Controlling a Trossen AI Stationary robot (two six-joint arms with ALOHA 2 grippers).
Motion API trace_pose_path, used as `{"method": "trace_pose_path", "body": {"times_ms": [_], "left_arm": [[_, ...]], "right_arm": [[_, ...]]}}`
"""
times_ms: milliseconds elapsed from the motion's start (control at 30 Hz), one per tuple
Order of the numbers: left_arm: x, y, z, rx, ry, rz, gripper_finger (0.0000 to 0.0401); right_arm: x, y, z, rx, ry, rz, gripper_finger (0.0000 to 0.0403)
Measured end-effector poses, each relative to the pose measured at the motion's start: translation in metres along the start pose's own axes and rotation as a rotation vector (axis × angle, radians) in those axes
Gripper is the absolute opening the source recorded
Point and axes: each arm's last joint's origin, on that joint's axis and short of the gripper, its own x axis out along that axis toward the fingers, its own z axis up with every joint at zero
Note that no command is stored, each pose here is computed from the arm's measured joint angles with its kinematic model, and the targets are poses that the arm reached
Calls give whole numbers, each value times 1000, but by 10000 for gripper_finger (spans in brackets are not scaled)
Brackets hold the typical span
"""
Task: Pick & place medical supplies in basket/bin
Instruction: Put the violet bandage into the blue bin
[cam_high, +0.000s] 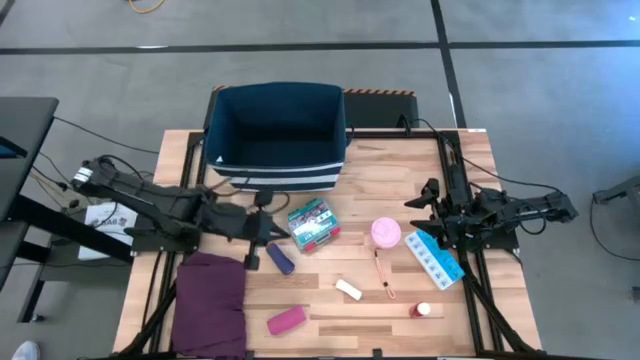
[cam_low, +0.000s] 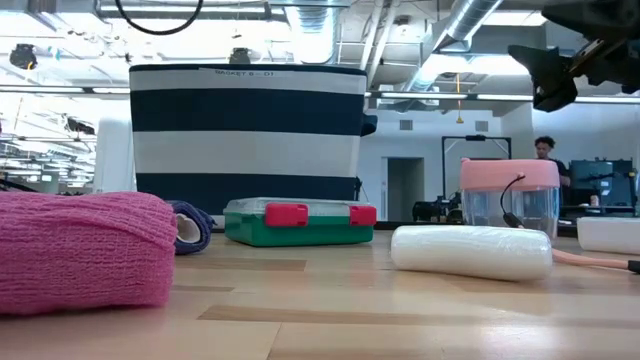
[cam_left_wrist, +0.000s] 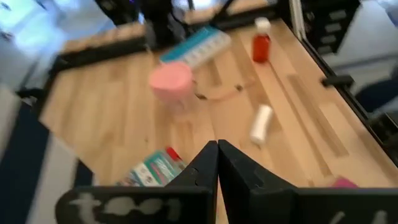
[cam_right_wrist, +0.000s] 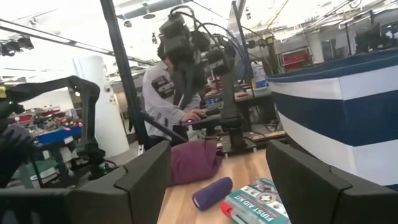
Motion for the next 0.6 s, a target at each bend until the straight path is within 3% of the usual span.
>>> {"method": "trace_pose_path", "body": {"times_ms": [333, 600], "left_arm": [[41, -30, -16, -22, 146, -54, 79], [80, -45, -43, -53, 337, -38, 141]], "right_arm": [[0, 0, 0, -2, 0, 0, 260], [0, 0, 0, -3, -2, -6, 260]]}}
